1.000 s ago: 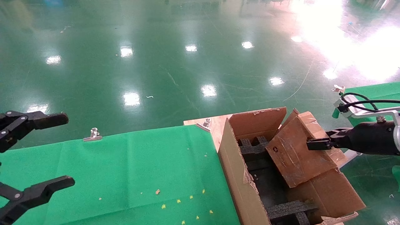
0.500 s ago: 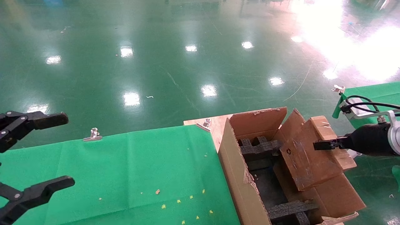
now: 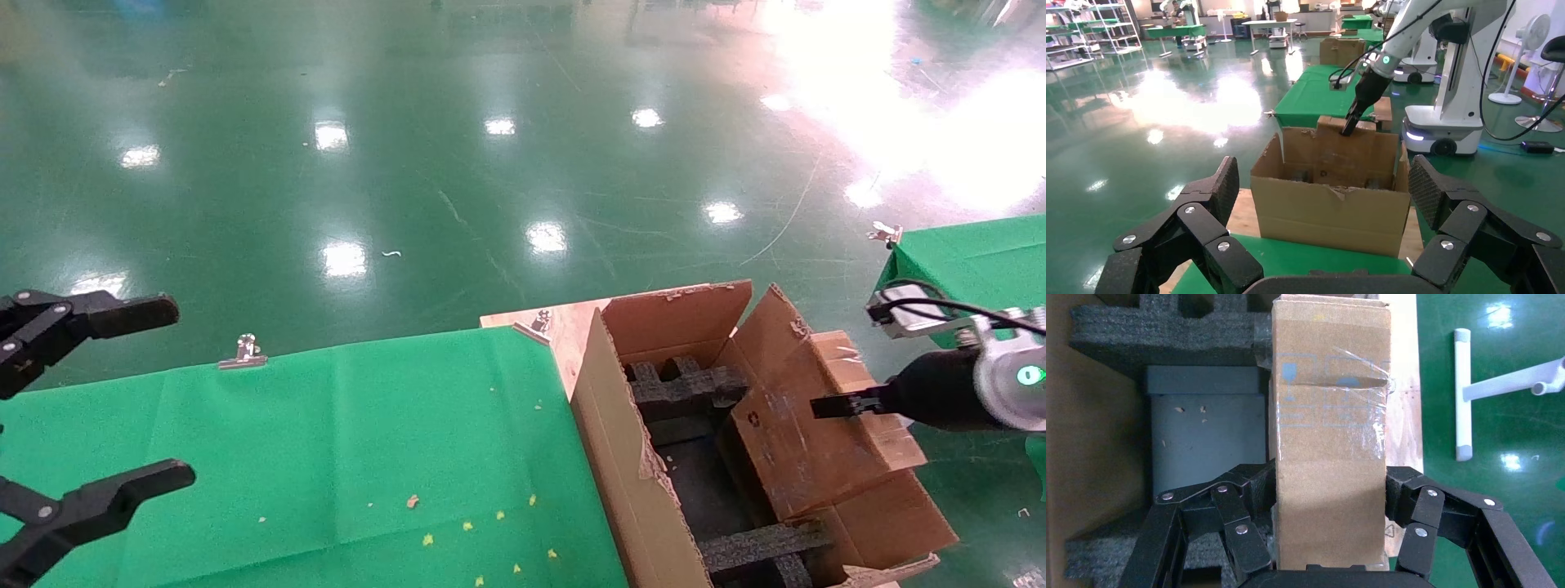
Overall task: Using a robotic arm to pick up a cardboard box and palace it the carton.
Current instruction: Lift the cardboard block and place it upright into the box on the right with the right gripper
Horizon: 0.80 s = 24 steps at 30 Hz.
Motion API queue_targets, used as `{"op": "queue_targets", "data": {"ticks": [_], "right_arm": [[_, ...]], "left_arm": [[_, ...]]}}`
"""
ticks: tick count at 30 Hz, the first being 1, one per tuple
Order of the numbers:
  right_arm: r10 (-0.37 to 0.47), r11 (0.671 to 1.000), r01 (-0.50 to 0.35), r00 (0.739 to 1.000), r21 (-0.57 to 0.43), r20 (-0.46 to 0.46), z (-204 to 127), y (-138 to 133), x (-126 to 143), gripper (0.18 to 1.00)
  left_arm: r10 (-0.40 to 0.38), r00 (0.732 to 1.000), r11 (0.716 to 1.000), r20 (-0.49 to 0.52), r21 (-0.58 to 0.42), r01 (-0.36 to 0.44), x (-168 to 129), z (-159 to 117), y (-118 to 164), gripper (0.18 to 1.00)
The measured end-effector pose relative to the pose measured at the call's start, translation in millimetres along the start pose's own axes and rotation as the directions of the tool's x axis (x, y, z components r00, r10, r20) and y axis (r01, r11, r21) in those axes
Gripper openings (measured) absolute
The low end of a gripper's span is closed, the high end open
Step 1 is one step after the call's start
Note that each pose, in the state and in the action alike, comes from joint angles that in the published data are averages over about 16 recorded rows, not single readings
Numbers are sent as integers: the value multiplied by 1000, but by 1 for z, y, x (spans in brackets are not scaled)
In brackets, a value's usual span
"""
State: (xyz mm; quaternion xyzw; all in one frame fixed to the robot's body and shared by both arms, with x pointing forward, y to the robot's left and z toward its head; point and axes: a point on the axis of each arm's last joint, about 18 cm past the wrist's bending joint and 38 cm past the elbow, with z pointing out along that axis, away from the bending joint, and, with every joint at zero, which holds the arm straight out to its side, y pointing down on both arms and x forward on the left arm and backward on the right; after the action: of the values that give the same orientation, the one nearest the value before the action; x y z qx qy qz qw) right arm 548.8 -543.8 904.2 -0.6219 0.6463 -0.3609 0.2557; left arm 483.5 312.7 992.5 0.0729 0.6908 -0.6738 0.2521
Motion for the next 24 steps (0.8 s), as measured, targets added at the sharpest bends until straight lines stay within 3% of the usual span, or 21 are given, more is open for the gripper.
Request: {"op": "queue_targets", "data": {"ticks": [24], "right_arm": [[-23, 999, 23, 1000, -46, 6, 84, 9, -34, 296]], "left_arm": [[0, 1000, 1000, 0, 0, 0, 0, 0, 0, 1000]]}}
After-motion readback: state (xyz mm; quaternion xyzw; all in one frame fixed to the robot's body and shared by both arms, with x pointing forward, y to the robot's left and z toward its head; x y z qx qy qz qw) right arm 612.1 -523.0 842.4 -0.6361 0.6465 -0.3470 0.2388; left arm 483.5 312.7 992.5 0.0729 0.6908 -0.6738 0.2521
